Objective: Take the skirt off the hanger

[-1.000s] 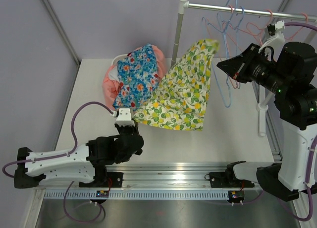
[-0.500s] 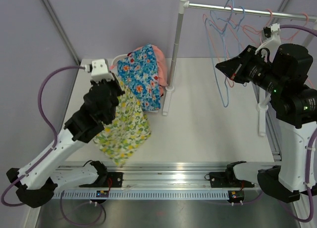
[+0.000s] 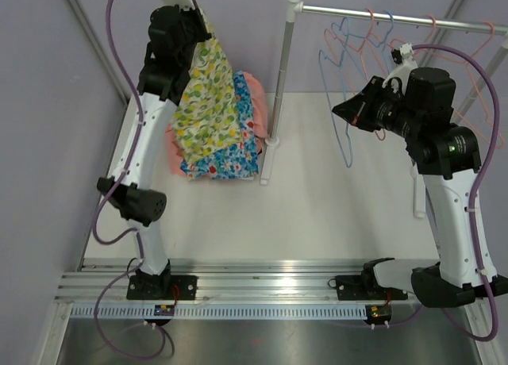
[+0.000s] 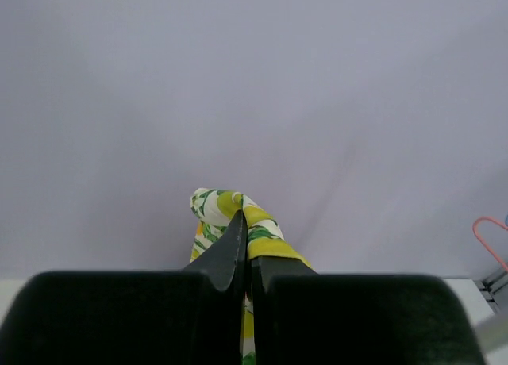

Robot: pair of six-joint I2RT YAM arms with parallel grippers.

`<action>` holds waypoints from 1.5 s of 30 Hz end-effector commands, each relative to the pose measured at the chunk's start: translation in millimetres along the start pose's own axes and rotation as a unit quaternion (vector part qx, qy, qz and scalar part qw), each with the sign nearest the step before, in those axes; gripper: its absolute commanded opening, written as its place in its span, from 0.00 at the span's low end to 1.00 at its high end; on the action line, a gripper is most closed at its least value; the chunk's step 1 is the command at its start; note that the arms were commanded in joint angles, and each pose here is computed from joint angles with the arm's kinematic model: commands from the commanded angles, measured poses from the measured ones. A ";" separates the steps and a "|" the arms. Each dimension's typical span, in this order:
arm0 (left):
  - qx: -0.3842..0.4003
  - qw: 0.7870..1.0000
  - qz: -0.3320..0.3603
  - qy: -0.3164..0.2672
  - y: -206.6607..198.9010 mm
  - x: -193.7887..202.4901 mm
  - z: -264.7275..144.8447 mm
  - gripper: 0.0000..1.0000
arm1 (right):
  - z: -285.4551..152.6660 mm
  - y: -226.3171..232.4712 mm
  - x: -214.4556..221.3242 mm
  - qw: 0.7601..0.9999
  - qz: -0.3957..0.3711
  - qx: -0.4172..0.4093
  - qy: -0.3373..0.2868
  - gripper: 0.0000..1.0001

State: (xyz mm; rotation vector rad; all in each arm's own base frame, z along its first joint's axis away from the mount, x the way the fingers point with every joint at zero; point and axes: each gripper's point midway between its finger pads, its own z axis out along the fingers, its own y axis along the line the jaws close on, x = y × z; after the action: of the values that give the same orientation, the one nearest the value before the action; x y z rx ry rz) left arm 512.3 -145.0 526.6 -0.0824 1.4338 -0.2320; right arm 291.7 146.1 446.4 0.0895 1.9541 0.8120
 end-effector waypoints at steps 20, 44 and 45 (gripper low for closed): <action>-0.105 0.972 -0.079 0.197 77.1 230.4 -122.6 0.99 | 32.7 20.2 -71.6 0.995 -0.033 -0.023 -0.087 0.00; -0.119 0.950 -0.073 0.279 103.5 266.8 -287.5 0.99 | 94.7 -37.0 -70.5 0.997 0.032 0.006 -0.063 0.11; -0.132 0.948 -0.070 0.280 106.6 270.0 -283.4 0.99 | 92.3 -36.2 -68.7 0.998 0.030 0.006 -0.059 0.21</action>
State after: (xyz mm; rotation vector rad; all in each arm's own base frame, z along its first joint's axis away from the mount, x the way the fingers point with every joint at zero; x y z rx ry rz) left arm 261.0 -78.8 214.4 -0.2669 2.0282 -0.2404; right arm 432.2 136.3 418.1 0.2487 1.9357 0.7712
